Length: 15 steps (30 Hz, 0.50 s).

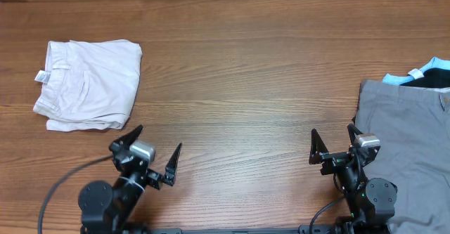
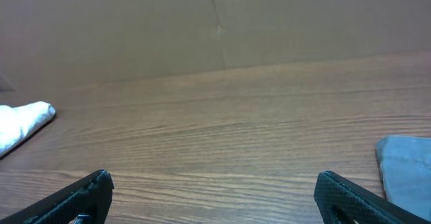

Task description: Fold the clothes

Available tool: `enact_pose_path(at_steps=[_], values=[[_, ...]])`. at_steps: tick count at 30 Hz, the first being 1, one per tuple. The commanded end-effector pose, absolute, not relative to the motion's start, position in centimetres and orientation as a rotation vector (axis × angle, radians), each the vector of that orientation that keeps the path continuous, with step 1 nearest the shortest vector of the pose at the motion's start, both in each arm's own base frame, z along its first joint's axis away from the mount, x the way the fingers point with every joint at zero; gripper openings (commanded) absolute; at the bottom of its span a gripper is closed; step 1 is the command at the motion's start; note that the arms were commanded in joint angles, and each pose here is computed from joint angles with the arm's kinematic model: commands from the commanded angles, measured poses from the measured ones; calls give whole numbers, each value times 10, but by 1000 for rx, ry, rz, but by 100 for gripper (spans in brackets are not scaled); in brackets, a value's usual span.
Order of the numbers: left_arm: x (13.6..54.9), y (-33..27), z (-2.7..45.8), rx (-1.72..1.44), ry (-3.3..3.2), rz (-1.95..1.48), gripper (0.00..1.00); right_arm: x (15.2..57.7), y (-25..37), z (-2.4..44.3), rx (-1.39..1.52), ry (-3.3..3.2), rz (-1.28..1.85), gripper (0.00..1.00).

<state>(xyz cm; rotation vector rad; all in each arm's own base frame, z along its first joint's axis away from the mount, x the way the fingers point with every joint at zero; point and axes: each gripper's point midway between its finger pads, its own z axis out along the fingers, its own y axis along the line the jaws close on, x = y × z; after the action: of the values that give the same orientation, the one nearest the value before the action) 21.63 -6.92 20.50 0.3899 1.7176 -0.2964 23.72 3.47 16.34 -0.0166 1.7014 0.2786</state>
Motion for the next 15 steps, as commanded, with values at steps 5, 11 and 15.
enact_pose_path(at_steps=[5,11,15], values=[[214,-73,163,397,1719,-316,100,237,35,165,-22,1689,277,100],[217,-76,147,412,1736,-328,100,237,35,165,-22,1689,277,100],[217,-76,147,412,1736,-329,100,237,35,165,-22,1689,277,100]])
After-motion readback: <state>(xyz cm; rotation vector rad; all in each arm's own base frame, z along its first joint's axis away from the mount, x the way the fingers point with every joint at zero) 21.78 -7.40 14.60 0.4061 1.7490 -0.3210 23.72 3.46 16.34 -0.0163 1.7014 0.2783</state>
